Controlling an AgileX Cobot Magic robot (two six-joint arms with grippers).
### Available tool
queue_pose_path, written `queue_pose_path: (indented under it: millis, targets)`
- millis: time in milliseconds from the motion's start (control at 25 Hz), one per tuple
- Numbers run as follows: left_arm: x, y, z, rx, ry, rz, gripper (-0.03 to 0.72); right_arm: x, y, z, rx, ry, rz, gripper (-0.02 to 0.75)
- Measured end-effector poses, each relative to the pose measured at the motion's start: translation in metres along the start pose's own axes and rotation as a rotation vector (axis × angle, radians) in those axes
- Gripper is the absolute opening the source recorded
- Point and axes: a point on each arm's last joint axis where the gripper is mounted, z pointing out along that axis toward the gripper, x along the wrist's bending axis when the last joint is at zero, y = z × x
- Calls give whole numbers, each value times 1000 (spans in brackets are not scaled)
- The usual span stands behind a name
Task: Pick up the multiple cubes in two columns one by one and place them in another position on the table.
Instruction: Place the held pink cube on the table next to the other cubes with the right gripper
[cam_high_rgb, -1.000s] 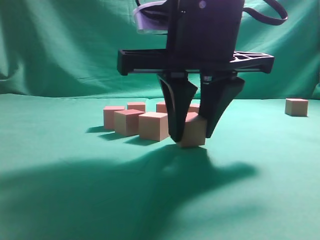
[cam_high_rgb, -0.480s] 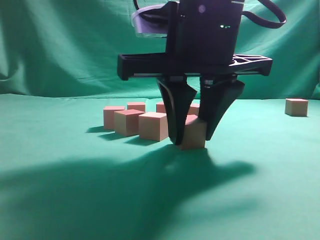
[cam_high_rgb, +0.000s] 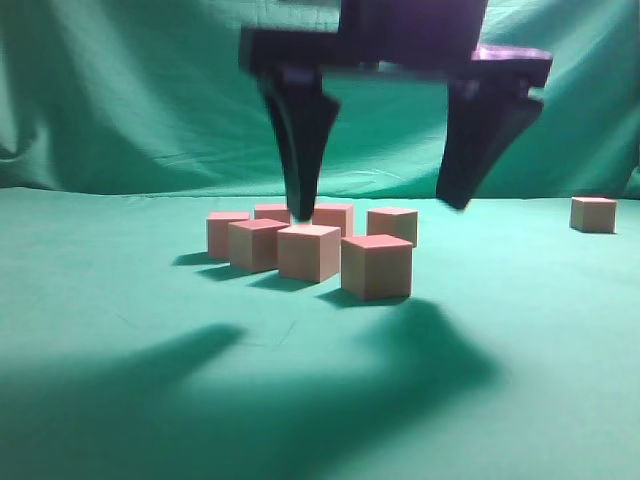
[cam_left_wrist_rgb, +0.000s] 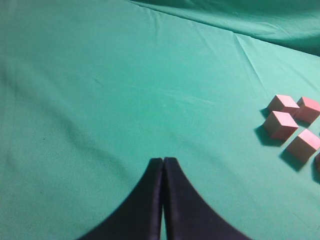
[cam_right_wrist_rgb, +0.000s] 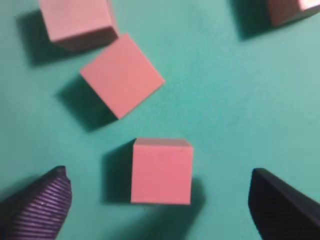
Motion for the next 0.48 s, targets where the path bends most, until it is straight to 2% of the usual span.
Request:
queue_pose_path:
  millis: [40, 80, 240, 280, 400, 440, 480]
  targets:
    - [0, 0, 0, 0, 0, 0, 0, -1, 1, -9, -17, 4, 4, 646]
    - [0, 0, 0, 0, 0, 0, 0, -3, 1, -17, -31, 7, 7, 683]
    - [0, 0, 0, 0, 0, 0, 0, -11, 0, -63, -115, 30, 30, 671]
    - [0, 0, 0, 0, 0, 0, 0, -14, 0, -77, -137, 32, 36, 630]
    - [0, 0, 0, 0, 0, 0, 0, -26, -3, -118, -189, -8, 32, 625]
    - [0, 0, 0, 0, 0, 0, 0, -31, -3, -133, -218, -31, 26, 582]
    - [0, 0, 0, 0, 0, 0, 0, -37, -5, -146, -238, -59, 24, 573]
